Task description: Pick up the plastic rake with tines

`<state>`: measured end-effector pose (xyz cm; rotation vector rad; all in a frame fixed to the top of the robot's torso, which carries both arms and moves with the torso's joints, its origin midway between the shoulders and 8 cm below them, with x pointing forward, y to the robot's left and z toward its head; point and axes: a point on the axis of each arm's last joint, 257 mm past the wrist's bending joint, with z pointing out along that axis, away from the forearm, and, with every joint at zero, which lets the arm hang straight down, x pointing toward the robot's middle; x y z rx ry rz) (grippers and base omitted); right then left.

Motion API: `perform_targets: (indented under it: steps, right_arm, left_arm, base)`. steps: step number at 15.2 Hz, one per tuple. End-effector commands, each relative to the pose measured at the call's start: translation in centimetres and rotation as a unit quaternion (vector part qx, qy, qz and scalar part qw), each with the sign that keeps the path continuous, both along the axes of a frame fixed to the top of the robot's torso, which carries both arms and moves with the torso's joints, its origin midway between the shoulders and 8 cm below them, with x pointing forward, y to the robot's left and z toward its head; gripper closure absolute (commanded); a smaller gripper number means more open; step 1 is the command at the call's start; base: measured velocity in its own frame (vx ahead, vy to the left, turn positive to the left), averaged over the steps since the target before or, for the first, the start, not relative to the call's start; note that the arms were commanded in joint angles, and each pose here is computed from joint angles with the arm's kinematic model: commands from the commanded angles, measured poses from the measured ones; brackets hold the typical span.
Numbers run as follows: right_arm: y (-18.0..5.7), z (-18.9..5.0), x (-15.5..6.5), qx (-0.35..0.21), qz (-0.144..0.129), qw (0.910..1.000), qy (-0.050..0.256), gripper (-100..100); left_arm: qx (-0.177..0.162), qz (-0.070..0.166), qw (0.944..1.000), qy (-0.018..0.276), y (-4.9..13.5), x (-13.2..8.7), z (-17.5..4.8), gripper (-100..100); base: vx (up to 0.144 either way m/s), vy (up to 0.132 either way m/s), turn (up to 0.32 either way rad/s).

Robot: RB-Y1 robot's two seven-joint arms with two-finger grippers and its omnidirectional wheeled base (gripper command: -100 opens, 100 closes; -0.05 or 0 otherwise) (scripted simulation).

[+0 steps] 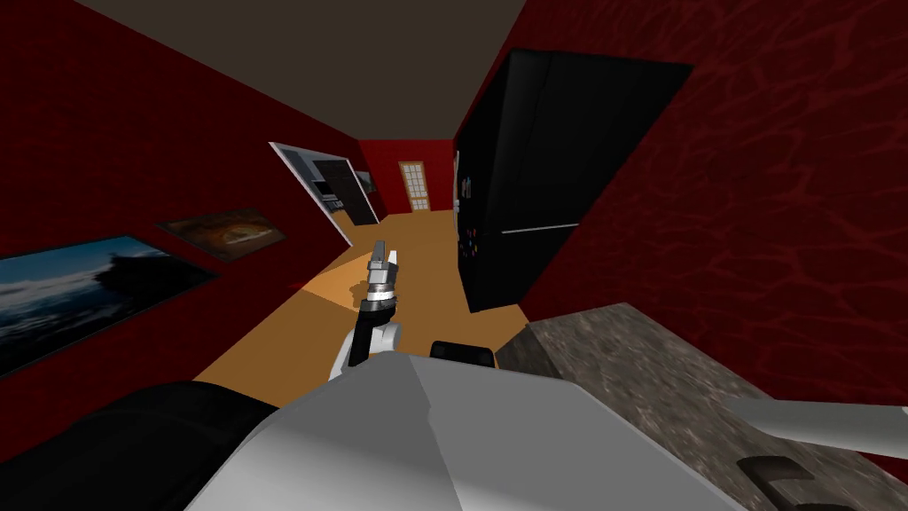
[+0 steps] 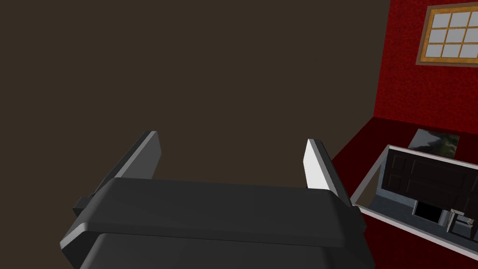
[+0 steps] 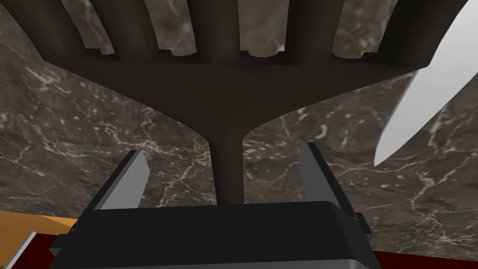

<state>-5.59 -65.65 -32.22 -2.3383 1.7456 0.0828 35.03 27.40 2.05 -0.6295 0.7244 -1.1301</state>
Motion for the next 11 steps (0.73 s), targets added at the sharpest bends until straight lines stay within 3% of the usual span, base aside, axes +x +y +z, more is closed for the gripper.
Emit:
perform_targets:
  steps: [1, 5, 6, 10, 11]
  right_arm:
    - [0.3, -1.3, 0.1, 0.000, -0.004, 1.0000, 0.000, -100]
    - [0.6, -2.0, 0.2, 0.002, -0.007, 1.0000, 0.000, -100]
    - [0.6, -2.1, 0.2, 0.001, -0.007, 1.0000, 0.000, 100]
    - [0.6, -2.1, 0.2, 0.001, -0.007, 1.0000, 0.001, 100]
    - [0.2, -0.8, 0.1, 0.000, -0.003, 1.0000, 0.000, 100]
  left_arm:
    - [0.000, 0.000, 1.0000, 0.000, 0.0, 0.0, 0.0, 0]
    - [0.000, 0.000, 1.0000, 0.000, 0.0, 0.0, 0.0, 0]
    - [0.000, 0.000, 1.0000, 0.000, 0.0, 0.0, 0.0, 0]
    - [0.000, 0.000, 1.0000, 0.000, 0.0, 0.0, 0.0, 0]
    - [0.000, 0.000, 1.0000, 0.000, 0.0, 0.0, 0.0, 0]
  base:
    - [-0.011, -0.002, 0.049]
    - [-0.031, -0.001, 0.055]
    - [-0.007, -0.001, 0.001]
    - [-0.001, 0.000, -0.005]
    - [0.020, -0.001, -0.078]
